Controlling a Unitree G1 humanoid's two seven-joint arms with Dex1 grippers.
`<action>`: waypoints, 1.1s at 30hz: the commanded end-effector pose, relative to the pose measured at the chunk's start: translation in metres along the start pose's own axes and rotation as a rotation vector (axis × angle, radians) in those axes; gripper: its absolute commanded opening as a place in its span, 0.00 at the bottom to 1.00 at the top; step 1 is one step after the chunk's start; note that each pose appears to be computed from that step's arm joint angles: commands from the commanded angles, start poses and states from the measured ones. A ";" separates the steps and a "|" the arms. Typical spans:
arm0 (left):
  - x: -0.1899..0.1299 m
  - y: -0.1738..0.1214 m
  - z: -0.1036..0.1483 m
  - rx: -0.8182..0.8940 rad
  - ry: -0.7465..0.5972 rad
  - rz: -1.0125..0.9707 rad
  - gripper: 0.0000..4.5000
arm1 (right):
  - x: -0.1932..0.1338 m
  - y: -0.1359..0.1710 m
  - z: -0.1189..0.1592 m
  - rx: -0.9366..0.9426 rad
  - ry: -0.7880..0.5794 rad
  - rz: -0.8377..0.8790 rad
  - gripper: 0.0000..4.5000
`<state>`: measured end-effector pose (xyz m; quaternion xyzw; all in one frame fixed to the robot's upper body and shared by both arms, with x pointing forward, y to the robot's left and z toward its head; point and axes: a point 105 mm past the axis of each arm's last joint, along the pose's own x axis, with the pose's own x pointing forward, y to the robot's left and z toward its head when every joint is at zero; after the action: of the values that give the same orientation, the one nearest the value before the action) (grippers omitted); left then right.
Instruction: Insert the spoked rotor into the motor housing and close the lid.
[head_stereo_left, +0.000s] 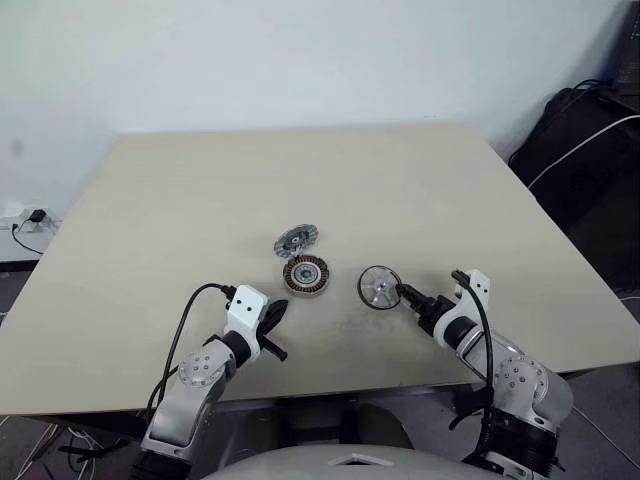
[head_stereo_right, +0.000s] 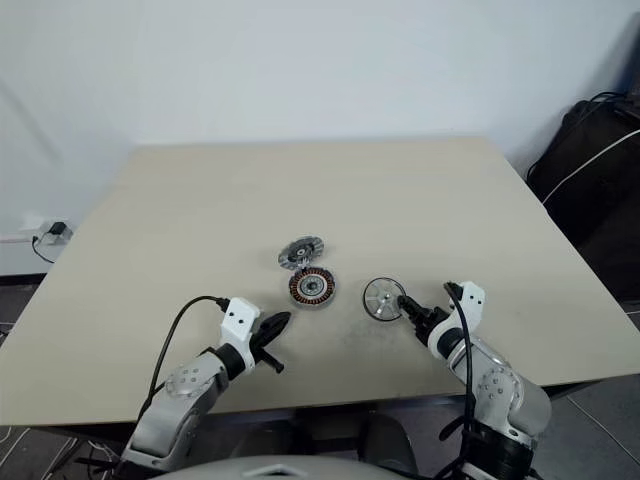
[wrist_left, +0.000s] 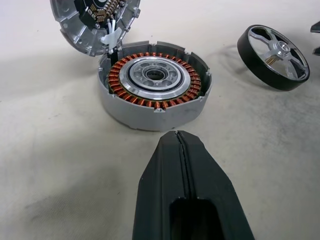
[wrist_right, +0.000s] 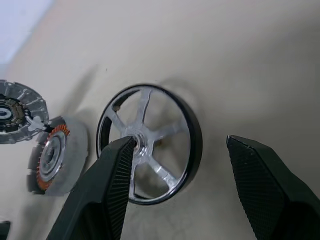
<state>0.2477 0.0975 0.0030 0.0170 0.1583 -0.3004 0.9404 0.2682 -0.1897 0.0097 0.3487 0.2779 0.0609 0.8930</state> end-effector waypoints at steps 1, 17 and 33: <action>-0.001 -0.002 0.016 0.023 -0.051 -0.006 0.00 | 0.006 0.012 0.005 0.031 -0.017 0.065 0.70; -0.003 -0.001 0.020 0.026 -0.063 0.014 0.00 | 0.018 0.026 -0.009 0.086 0.038 0.118 0.70; -0.002 0.001 0.019 0.029 -0.057 0.013 0.00 | 0.011 0.027 -0.013 0.106 0.032 0.095 0.11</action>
<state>0.2483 0.0984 0.0081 0.0194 0.1529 -0.2920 0.9439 0.2673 -0.1630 -0.0021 0.4053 0.3051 0.0744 0.8586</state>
